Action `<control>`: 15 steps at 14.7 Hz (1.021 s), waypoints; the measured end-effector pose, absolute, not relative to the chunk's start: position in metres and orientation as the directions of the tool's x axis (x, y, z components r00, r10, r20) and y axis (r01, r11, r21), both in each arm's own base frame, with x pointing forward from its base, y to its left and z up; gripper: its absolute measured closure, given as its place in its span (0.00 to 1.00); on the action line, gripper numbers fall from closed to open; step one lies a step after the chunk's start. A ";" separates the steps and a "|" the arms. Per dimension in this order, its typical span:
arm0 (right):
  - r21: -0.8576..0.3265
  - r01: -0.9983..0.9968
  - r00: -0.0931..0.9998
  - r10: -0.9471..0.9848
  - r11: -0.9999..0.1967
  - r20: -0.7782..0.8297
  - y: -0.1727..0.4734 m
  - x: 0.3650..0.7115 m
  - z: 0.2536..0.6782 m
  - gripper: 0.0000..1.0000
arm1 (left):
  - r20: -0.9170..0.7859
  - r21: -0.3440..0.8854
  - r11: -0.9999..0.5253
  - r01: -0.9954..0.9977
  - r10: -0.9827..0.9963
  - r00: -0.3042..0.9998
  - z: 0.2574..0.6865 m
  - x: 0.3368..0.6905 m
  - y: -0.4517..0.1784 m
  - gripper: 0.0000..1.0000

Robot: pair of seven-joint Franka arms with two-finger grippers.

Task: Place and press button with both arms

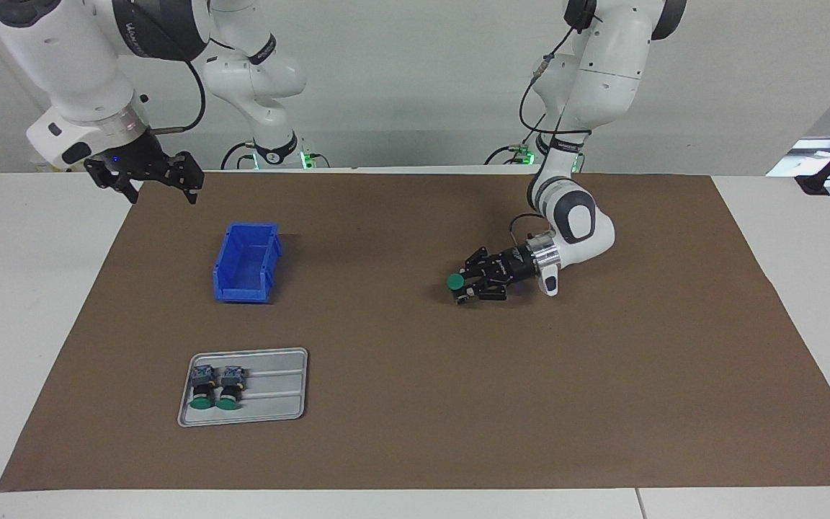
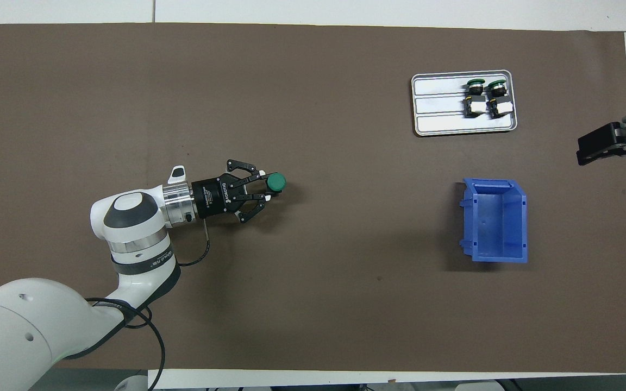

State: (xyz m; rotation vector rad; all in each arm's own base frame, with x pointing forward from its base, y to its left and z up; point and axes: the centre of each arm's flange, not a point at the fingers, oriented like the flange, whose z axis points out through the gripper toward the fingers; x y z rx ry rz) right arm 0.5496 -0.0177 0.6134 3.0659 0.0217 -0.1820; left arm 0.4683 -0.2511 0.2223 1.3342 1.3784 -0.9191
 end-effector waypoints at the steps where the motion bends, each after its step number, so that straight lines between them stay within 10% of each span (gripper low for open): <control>1: 0.069 0.018 0.993 0.010 -0.997 -0.119 -0.018 0.550 0.613 0.00 | -0.964 0.107 0.114 0.988 0.254 0.075 0.222 0.469 -0.250 0.67; 15: 0.069 0.018 0.993 0.010 -0.997 -0.120 -0.018 0.549 0.613 0.00 | -0.956 0.129 0.123 0.984 0.280 0.090 0.224 0.469 -0.246 0.38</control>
